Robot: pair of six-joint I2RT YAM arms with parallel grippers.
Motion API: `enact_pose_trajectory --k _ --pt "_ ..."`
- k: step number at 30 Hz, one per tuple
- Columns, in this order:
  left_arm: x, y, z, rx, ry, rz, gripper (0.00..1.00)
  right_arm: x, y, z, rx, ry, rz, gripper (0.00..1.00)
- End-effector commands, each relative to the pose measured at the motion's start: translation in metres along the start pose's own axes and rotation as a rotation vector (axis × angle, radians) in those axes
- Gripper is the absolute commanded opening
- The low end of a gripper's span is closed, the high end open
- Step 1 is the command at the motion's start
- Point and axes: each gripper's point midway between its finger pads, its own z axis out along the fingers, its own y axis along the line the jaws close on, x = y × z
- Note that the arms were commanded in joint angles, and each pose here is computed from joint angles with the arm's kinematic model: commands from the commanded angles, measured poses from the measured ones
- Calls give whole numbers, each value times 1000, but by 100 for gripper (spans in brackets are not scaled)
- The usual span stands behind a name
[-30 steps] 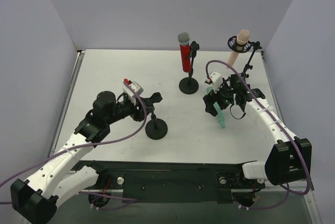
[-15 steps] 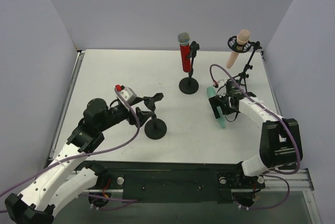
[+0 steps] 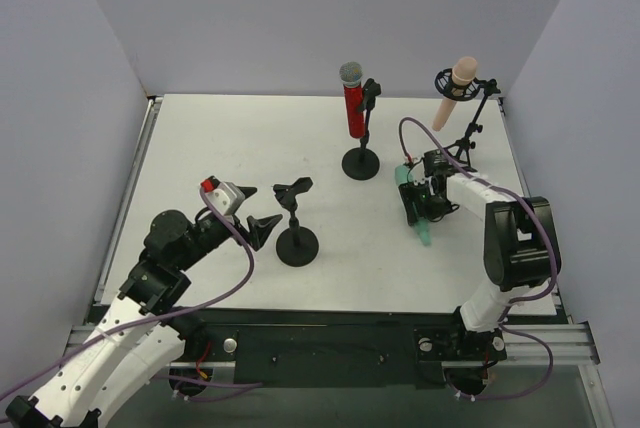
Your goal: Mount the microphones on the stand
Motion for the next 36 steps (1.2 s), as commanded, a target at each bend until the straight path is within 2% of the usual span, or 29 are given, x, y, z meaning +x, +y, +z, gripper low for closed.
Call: enact_pose_trajectory --k 1,4,5,7,11,16,23,28,32,33,36 --pt "-12 5 0 -24 -50 26 90 9 7 -2 -66 66 54 56" --pt "-13 6 -1 -29 -56 29 90 13 7 -2 -98 83 72 30" --pt "-12 7 -2 -32 -56 30 90 15 8 -3 -115 87 80 27" --pt "-13 7 -3 -34 -63 34 90 13 9 -10 -147 69 83 12" --pt "-17 1 -6 -8 -87 24 91 9 18 -36 -243 20 33 1" --pt "-23 -6 -10 25 -122 28 91 16 22 -90 -382 -9 -6 0" --pt "-25 -14 -9 81 -136 37 91 70 42 -149 -508 -26 -324 0" --pt "-29 -18 -10 102 -142 44 91 74 68 -204 -574 -214 -531 0" --pt "-32 -21 -9 131 -128 78 91 76 98 -237 -631 -296 -821 0" --pt "-30 -21 -8 136 -116 92 91 72 106 -245 -632 -311 -911 0" --pt "-33 -18 -8 135 -108 160 92 40 121 -266 -615 -413 -1039 0"
